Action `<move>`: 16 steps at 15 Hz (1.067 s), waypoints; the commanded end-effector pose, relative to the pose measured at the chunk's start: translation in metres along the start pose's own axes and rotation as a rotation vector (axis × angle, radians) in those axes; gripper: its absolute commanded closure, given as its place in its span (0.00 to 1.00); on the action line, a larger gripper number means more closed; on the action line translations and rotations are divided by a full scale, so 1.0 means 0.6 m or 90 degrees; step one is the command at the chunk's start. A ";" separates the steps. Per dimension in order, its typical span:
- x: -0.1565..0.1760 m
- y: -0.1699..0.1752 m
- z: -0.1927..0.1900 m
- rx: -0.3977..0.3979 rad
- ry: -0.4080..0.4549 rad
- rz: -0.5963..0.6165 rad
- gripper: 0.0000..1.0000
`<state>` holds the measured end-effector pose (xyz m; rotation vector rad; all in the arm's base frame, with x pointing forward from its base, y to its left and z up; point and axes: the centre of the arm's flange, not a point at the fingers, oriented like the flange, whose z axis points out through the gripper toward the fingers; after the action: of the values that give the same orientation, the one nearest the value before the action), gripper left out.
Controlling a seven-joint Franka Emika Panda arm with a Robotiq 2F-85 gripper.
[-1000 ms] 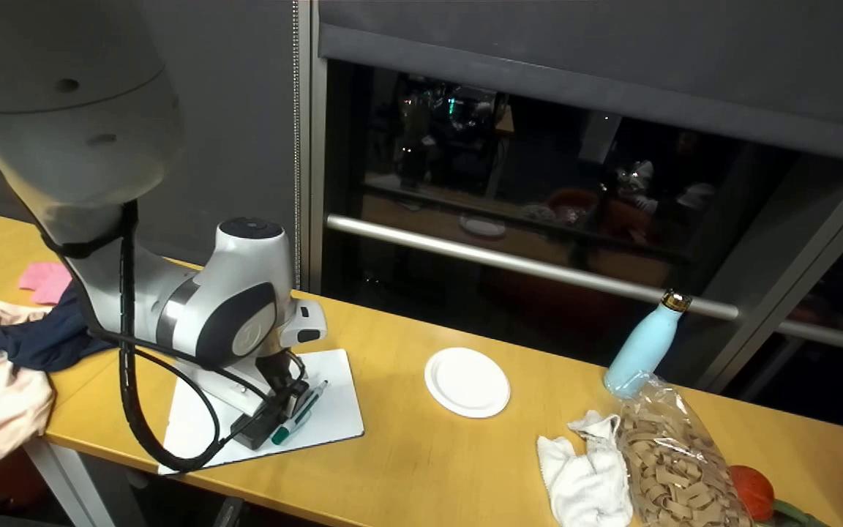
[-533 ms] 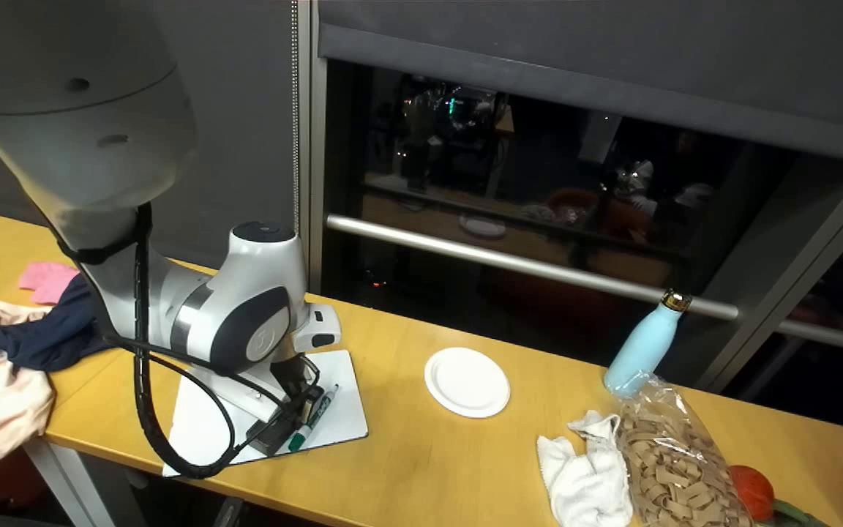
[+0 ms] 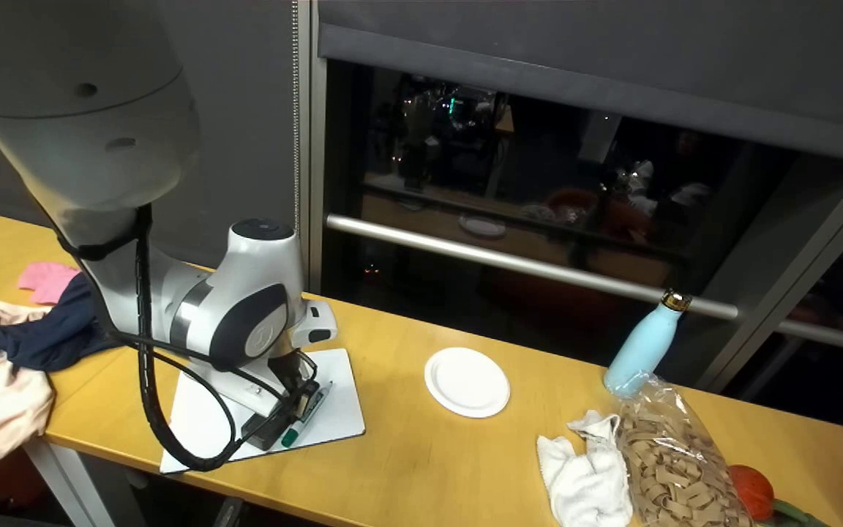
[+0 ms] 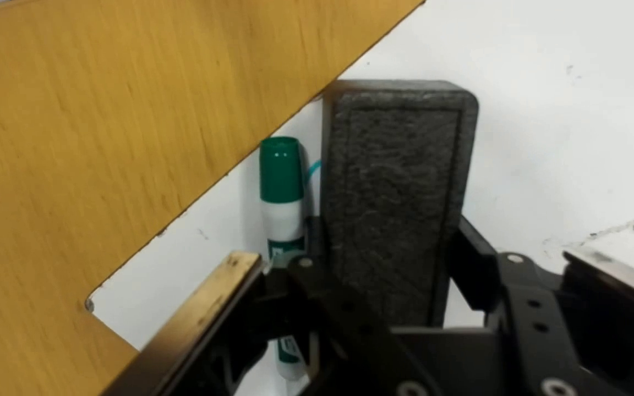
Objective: Pick up the black eraser and wipe the white board
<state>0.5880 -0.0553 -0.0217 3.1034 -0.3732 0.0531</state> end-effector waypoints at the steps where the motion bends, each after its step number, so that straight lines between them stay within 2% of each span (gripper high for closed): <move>1: -0.001 -0.032 0.021 0.021 -0.013 -0.053 0.69; 8: -0.002 -0.083 0.022 0.039 -0.009 -0.104 0.69; 16: -0.004 -0.064 0.004 -0.053 -0.003 -0.039 0.69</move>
<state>0.5976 -0.0106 -0.0210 3.0998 -0.2412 0.0642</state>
